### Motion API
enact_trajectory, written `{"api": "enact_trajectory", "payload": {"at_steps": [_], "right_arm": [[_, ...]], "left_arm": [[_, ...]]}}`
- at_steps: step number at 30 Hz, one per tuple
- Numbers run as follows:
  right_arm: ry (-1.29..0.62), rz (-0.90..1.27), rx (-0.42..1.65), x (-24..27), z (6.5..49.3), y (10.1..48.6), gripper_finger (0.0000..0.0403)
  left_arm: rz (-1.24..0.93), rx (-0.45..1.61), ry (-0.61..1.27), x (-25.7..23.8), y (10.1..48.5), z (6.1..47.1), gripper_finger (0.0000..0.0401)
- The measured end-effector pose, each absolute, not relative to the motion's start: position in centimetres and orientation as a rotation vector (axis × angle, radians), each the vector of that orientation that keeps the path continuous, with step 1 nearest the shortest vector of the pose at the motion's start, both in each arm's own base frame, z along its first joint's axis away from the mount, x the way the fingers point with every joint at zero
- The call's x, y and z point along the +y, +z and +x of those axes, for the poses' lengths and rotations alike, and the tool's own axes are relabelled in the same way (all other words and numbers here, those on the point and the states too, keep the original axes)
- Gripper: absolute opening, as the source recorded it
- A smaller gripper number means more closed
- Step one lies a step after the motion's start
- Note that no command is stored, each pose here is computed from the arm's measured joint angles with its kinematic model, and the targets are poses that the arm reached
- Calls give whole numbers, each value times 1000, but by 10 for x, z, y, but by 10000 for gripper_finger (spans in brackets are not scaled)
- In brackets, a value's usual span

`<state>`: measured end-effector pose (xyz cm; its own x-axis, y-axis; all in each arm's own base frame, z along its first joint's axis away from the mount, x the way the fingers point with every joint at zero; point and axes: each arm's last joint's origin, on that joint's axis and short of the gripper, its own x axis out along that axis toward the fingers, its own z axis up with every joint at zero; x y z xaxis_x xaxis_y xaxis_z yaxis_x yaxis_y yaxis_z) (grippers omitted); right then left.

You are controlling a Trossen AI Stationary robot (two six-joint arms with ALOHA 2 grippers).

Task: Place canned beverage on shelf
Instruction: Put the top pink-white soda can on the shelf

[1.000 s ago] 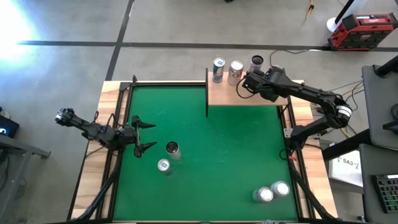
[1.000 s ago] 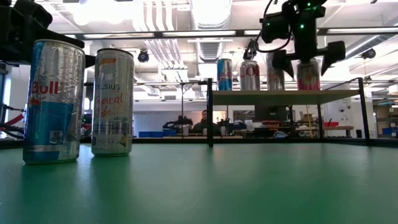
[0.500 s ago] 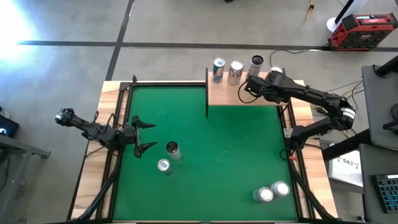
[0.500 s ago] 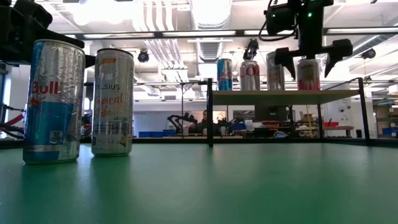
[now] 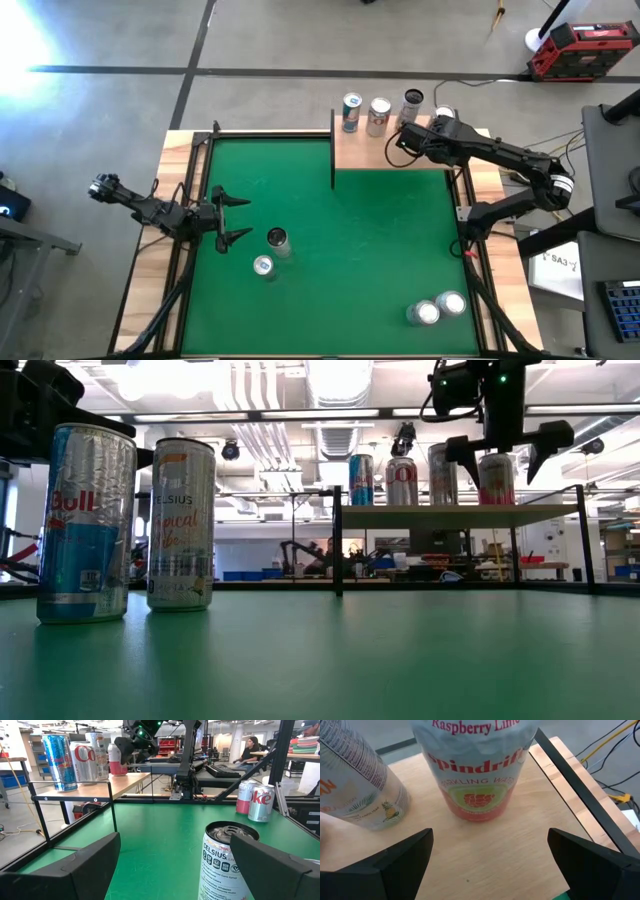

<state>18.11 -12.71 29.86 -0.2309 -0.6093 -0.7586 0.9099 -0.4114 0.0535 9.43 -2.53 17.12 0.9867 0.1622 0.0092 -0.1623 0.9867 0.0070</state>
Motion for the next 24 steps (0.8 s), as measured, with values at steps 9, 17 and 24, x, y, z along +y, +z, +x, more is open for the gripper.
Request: {"api": "enact_trajectory", "payload": {"at_steps": [9, 17, 24], "right_arm": [[-1822, 900, 511, -127, 181, 298, 383], [-1808, 916, 535, -126, 181, 298, 320], [-1815, 861, 589, -125, 178, 298, 269]], "left_arm": [[8, -8, 163, -25, 171, 94, 361], [8, -8, 163, -25, 171, 94, 361], [8, -9, 163, -25, 171, 94, 361]]}}
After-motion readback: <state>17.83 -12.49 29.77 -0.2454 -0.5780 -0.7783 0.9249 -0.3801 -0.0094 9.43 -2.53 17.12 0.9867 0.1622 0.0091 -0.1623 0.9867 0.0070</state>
